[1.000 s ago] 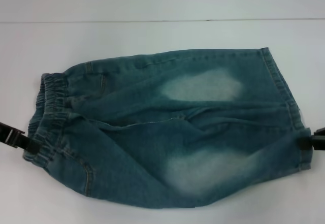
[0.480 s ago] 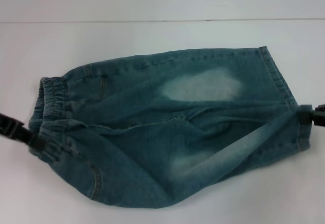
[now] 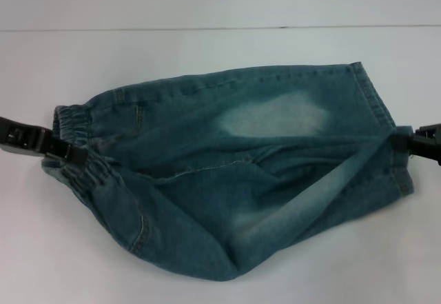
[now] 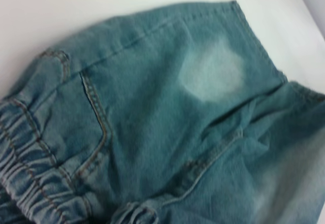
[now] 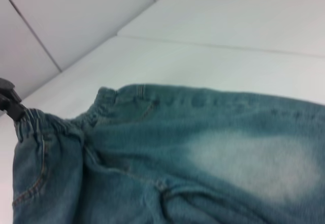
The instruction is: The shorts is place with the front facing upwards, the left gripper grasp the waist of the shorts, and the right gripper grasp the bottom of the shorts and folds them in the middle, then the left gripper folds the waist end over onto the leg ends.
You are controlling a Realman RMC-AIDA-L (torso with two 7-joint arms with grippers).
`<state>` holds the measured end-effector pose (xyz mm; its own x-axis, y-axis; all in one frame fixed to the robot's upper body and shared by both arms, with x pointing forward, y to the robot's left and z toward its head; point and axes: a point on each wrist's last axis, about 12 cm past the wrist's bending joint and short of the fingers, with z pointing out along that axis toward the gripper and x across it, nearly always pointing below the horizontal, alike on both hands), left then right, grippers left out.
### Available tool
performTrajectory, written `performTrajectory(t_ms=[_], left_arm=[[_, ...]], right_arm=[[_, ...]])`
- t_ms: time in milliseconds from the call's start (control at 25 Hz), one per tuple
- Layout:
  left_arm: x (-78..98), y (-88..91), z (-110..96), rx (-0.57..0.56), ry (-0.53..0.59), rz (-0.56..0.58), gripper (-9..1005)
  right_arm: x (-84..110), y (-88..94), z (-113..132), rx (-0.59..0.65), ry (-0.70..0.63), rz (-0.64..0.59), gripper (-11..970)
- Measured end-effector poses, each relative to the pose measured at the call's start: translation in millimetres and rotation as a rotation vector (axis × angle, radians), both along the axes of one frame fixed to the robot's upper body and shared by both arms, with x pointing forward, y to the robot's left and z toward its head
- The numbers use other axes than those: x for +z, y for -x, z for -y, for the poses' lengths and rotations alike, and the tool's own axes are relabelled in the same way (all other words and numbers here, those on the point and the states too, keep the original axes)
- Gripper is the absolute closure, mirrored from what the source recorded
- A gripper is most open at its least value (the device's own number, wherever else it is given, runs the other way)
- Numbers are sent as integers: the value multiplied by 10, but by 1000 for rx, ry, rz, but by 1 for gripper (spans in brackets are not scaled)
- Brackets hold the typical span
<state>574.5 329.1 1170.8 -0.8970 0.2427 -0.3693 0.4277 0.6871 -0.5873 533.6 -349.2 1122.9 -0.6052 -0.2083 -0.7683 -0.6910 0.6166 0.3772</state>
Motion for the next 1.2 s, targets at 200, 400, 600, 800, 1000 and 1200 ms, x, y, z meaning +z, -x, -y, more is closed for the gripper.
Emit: performTrajectory(t_ms=[200, 400, 600, 800, 1000, 1200], left_arm=[[-31, -23, -40, 53, 42, 36, 933], [-28, -75, -85, 117, 70, 99, 934], [-41, -151, -97, 170, 69, 154, 934], [-58, -212, -119, 225, 74, 210, 936], [-77, -263, -152, 284, 82, 275, 937], [-155, -312, -180, 346, 55, 301, 939]], right_arm=[[-21, -43, -30, -33, -25, 62, 927], [-90, -112, -29, -111, -39, 117, 928], [-186, -167, -37, -164, -36, 140, 929], [-260, -207, -35, -214, -24, 191, 933], [-280, -267, -20, -264, -20, 231, 934], [-307, -371, -41, -314, -8, 232, 935]])
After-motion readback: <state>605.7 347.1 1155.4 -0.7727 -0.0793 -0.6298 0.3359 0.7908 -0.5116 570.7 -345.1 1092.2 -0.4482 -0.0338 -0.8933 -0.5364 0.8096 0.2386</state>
